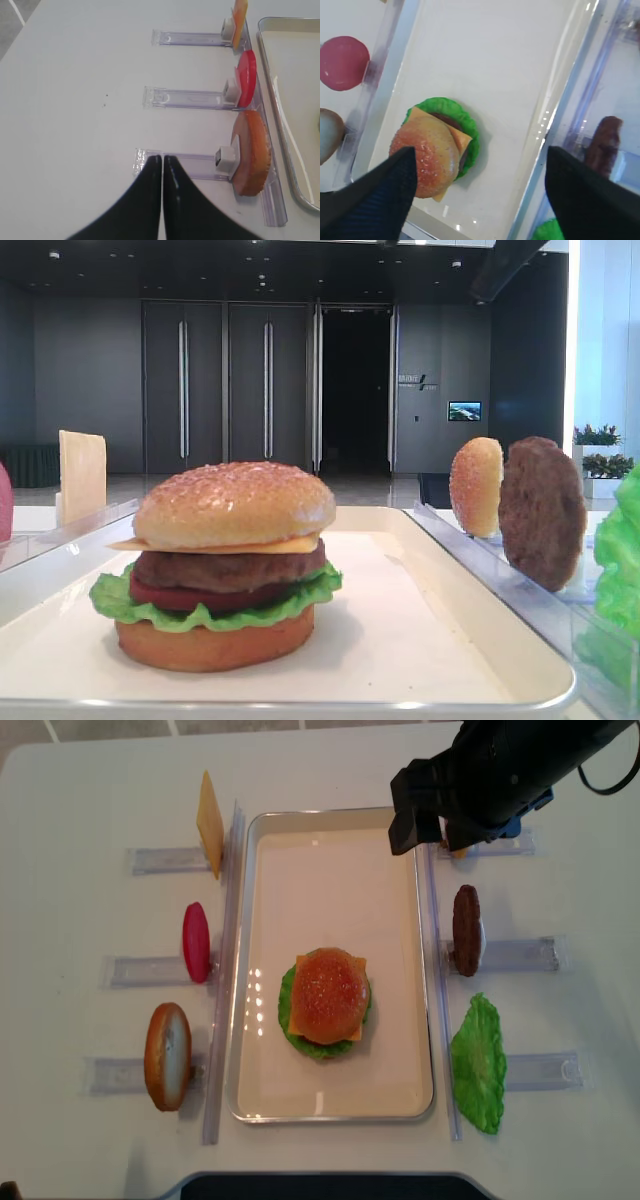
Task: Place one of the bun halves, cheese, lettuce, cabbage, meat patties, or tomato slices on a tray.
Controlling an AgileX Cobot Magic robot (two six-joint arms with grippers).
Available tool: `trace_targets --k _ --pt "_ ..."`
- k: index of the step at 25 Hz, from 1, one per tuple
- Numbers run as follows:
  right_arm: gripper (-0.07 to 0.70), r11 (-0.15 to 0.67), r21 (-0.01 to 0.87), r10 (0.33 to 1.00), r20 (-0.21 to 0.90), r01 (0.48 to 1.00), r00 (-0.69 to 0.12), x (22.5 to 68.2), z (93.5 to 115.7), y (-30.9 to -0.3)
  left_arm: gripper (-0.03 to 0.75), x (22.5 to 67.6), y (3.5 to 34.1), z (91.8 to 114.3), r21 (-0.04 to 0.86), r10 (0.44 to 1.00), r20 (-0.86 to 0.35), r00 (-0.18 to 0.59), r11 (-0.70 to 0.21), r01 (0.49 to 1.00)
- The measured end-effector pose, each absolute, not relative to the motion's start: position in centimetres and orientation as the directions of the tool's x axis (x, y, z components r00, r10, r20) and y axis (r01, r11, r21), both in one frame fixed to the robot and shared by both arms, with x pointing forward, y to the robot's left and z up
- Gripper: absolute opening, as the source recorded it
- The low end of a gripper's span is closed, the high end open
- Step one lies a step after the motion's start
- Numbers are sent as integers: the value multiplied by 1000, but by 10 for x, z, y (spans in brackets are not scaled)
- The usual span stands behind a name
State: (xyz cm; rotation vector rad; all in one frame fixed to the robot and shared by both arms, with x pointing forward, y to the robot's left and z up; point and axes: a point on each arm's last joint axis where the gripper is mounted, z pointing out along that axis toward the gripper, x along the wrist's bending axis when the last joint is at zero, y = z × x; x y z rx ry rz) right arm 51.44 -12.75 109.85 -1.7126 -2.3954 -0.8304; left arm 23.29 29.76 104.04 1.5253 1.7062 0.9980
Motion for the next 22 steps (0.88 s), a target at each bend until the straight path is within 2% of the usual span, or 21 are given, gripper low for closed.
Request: trace_targets --k 6,16,19,22 --pt "536 249 364 907 238 897 -348 520 1109 -147 0 233 298 1040 859 991 29 -128 41 511" --pt "536 37 297 976 194 954 -98 546 1106 -244 0 233 298 1040 859 991 29 -128 41 511" --pt "536 -16 294 983 181 956 -39 549 1106 -270 0 233 298 1040 859 991 29 -128 41 511" --pt "536 -25 302 987 160 953 -24 550 1106 -289 0 233 298 1040 859 991 29 -128 41 511"
